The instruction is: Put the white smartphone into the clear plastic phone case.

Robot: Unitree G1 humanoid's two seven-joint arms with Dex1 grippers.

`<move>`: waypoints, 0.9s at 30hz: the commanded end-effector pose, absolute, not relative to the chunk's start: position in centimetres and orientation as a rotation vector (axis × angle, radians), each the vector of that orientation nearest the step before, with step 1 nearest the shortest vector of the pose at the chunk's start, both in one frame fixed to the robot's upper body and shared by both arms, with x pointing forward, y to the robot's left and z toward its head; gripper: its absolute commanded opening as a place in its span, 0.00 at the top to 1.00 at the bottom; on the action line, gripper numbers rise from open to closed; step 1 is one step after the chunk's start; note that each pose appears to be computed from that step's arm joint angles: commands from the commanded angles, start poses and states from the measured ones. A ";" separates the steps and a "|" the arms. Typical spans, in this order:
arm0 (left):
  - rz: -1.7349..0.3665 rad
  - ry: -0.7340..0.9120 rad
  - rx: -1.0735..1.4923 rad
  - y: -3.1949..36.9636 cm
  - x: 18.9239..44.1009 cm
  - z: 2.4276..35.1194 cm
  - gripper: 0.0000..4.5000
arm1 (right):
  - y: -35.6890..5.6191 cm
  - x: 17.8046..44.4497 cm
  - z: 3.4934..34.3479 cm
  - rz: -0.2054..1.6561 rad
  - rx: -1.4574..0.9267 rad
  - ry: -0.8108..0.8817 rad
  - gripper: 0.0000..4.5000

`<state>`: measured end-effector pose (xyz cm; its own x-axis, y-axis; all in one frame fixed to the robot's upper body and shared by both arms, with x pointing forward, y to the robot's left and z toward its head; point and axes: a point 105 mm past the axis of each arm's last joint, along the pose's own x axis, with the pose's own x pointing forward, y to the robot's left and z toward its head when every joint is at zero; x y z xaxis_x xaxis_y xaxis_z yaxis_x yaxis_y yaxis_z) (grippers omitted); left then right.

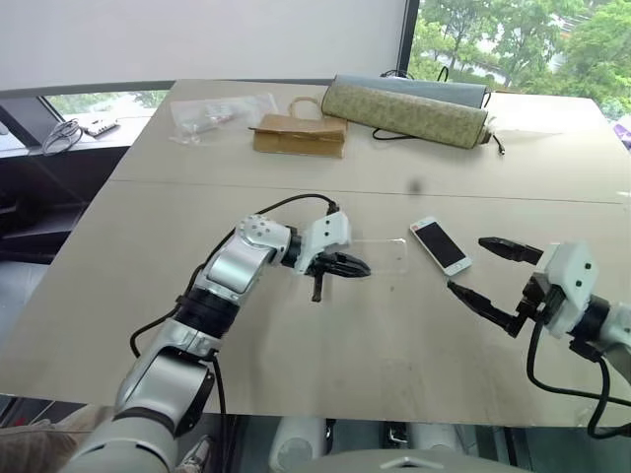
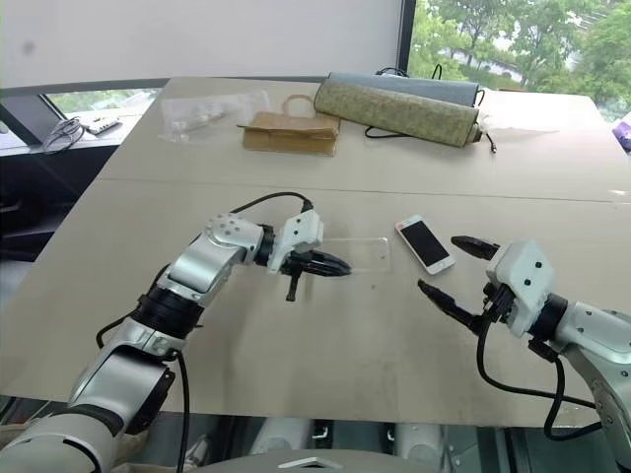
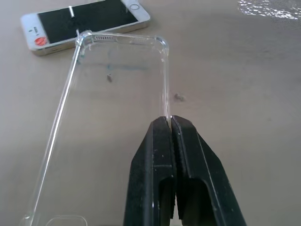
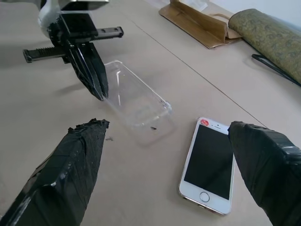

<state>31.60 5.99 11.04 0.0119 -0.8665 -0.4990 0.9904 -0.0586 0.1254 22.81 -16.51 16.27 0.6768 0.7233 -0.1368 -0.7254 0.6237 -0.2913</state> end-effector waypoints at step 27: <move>-1.326 0.083 0.293 11.2 28.3 15.6 0.01 | -17.6 29.3 13.1 0.601 -0.345 0.270 0.00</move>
<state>28.61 10.46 13.75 0.2063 -0.9343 -0.2906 0.9765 0.1779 0.1213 28.54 -18.47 12.80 0.7967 0.4933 -0.3491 -0.5903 0.7591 -0.2745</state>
